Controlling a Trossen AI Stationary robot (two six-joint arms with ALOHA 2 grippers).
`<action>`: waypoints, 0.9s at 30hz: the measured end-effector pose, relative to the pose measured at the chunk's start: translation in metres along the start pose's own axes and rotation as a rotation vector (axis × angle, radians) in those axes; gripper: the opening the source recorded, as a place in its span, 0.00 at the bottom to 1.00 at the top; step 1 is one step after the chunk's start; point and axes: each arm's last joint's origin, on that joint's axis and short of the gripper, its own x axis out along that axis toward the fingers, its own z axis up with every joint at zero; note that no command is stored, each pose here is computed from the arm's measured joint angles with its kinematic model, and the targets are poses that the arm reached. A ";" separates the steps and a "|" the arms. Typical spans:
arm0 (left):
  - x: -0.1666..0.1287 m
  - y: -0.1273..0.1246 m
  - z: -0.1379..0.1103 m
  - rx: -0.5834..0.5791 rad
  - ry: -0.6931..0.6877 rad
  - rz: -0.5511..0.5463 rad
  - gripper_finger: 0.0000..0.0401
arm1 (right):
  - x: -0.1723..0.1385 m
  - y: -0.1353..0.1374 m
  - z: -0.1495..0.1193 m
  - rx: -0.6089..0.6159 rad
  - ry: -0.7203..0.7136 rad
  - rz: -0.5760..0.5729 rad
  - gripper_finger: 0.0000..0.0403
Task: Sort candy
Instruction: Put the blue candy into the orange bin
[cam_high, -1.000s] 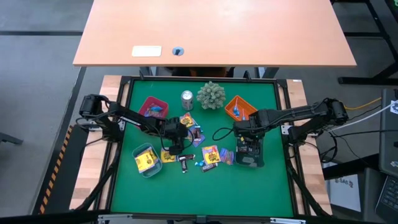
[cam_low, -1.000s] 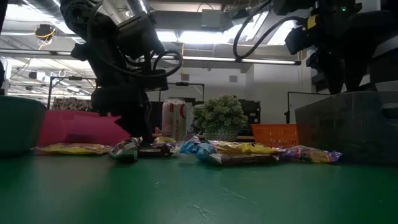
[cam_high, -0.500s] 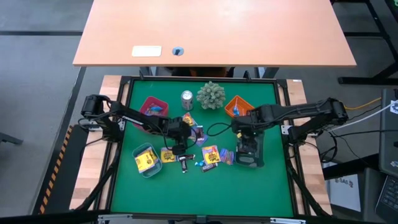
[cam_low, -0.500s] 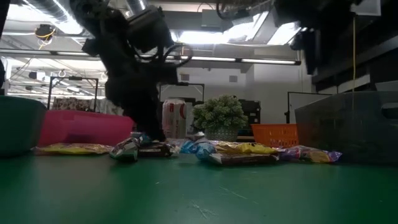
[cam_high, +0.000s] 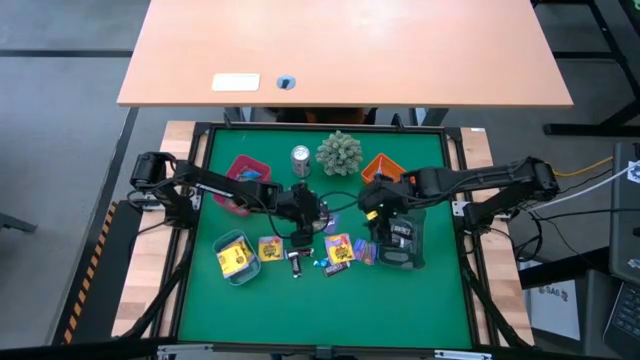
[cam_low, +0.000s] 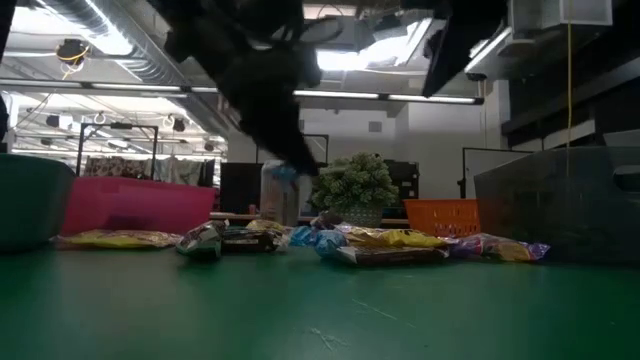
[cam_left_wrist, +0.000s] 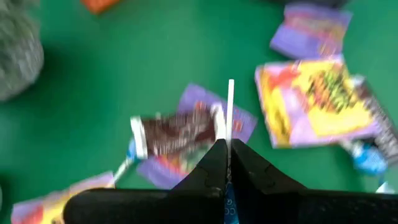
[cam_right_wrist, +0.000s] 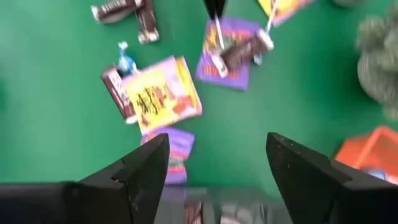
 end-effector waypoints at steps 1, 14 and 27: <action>-0.001 0.000 0.005 -0.001 -0.015 -0.002 0.00 | 0.000 0.000 0.002 -0.009 -0.015 0.003 0.67; -0.014 -0.004 0.043 -0.016 -0.185 -0.024 0.00 | -0.001 0.003 0.014 -0.056 -0.146 0.023 0.67; -0.019 -0.006 0.060 -0.035 -0.362 -0.047 0.00 | -0.001 0.002 0.015 -0.055 -0.155 -0.011 0.67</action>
